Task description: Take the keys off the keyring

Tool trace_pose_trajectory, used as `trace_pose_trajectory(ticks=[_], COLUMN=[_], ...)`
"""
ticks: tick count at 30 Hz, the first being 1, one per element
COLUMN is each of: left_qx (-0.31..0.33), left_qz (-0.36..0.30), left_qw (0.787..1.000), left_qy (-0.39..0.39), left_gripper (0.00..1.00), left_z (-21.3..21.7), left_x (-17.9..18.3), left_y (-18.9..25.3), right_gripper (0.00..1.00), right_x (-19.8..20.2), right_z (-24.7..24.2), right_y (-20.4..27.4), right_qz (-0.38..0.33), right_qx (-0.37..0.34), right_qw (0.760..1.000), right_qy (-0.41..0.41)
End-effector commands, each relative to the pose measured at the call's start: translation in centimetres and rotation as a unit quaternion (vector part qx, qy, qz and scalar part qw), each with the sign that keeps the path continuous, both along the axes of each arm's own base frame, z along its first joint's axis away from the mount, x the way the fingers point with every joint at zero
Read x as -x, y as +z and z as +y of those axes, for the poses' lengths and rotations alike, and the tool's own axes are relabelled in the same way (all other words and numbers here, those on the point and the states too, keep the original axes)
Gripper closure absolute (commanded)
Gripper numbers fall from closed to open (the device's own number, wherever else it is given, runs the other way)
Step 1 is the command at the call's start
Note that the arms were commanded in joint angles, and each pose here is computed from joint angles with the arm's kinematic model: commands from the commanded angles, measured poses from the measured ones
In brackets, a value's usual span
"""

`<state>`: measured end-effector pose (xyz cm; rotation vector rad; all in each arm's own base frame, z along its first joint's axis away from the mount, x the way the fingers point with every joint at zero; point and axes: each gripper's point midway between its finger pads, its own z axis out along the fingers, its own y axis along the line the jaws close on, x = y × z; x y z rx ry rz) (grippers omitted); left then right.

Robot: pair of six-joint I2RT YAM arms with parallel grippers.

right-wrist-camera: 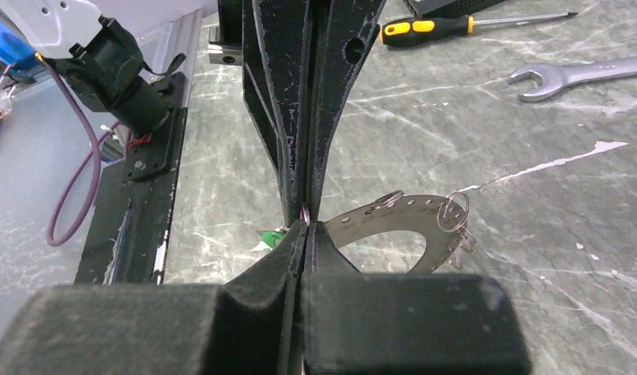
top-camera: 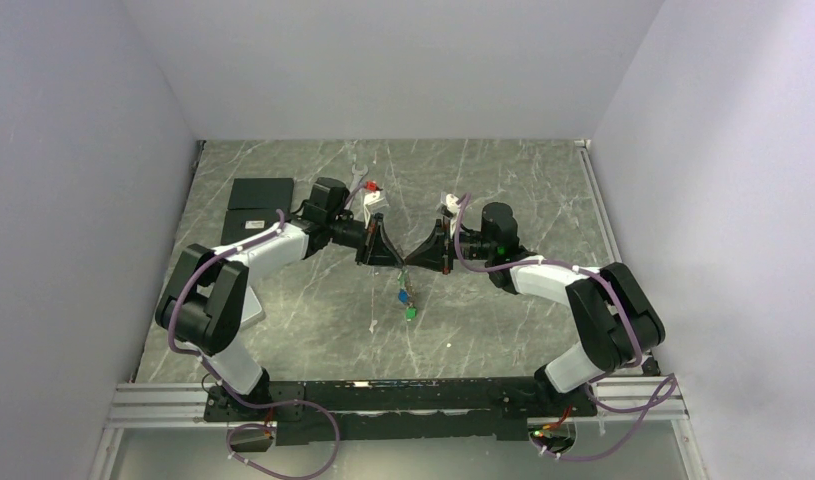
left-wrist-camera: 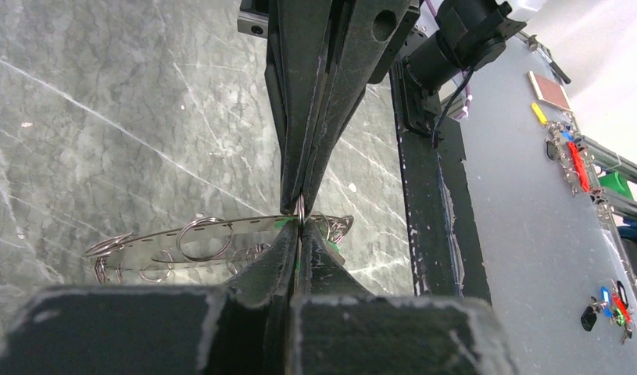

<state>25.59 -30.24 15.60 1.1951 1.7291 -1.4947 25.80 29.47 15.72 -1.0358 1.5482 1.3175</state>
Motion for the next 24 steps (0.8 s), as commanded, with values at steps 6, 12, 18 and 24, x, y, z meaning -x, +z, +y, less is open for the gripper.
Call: trace_pose_trajectory(ticks=[6,12,18,24], left_qx=[-0.028,-0.056,-0.068,-0.077], left_qz=[-0.034,-0.059,-0.064,-0.069], left_qw=[0.999,0.996,0.995,0.994], left_qy=[-0.030,-0.037,-0.043,-0.044], left_gripper=[1.00,1.00,1.00,1.00], left_z=[0.3,0.8,0.7,0.4], left_x=[0.5,0.2,0.1,0.1], left_y=[0.3,0.3,0.3,0.3], right_gripper=[0.83,0.70,0.65,0.65], right_x=[-0.3,0.4,0.3,0.2], right_z=[-0.1,-0.9,-0.8,-0.1], right_y=[1.3,0.9,1.8,2.1], right_qz=[-0.073,-0.107,-0.141,-0.160], right_qx=[0.025,0.089,0.119,0.143], right_qw=[0.996,0.987,0.979,0.973], right_qy=[0.038,0.082,0.089,0.090])
